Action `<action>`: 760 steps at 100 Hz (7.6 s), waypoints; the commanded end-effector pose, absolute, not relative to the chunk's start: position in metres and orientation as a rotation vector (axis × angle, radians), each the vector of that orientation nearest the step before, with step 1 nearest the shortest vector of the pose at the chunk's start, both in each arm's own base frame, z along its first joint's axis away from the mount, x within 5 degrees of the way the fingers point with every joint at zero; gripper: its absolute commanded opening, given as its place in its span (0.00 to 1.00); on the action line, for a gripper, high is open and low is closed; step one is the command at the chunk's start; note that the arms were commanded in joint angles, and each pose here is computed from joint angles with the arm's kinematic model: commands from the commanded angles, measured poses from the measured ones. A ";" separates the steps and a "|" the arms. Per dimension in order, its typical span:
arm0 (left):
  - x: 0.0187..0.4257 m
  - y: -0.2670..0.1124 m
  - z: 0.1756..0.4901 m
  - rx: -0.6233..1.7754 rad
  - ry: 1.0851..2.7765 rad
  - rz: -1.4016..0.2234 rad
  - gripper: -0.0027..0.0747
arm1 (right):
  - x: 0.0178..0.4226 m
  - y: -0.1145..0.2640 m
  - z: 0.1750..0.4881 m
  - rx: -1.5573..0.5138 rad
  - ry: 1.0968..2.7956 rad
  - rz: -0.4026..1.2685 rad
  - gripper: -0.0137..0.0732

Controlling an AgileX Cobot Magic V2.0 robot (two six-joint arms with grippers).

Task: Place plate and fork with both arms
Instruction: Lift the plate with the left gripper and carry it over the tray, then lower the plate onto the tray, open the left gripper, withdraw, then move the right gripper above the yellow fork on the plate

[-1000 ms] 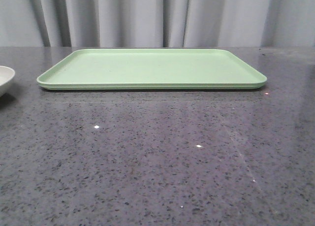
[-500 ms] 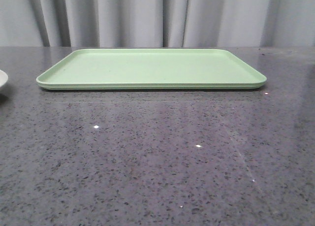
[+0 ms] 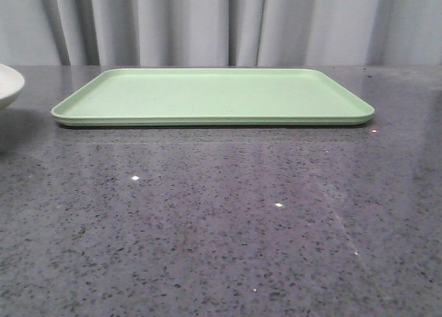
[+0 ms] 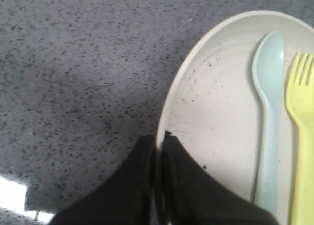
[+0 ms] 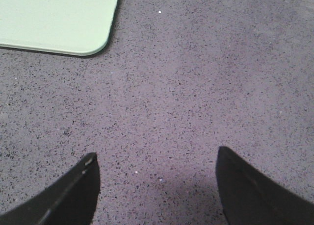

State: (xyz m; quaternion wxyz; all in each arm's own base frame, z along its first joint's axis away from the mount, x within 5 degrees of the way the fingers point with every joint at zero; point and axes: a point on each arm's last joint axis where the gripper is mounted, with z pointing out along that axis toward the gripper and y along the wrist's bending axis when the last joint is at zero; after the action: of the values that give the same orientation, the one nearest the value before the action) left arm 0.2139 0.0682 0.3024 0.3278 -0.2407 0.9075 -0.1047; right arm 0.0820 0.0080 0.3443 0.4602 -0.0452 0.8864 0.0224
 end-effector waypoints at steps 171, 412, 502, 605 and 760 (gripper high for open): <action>0.387 -0.154 0.319 -0.299 2.199 -0.879 0.01 | 0.089 0.007 0.363 -0.105 2.035 0.042 0.74; 0.381 -0.144 0.320 -0.308 2.226 -0.702 0.68 | 0.089 0.007 0.364 -0.104 2.027 0.042 0.74; 0.227 -0.019 0.378 -0.214 2.022 -0.185 0.68 | 0.089 0.007 0.364 -0.104 2.028 0.042 0.74; 0.062 0.009 0.309 -0.303 2.038 -0.053 0.67 | 0.114 0.017 0.403 -0.070 1.958 0.186 0.74; 0.062 0.009 0.309 -0.303 2.038 -0.053 0.67 | 0.396 0.232 0.364 -0.328 2.415 0.355 0.74</action>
State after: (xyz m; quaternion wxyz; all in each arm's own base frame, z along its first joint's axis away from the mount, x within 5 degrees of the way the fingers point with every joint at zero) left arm 0.0587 0.0092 0.2962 0.4816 -0.1271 0.8670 -0.0174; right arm 0.4034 0.2314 0.3289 0.2821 -0.1286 0.9424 0.1257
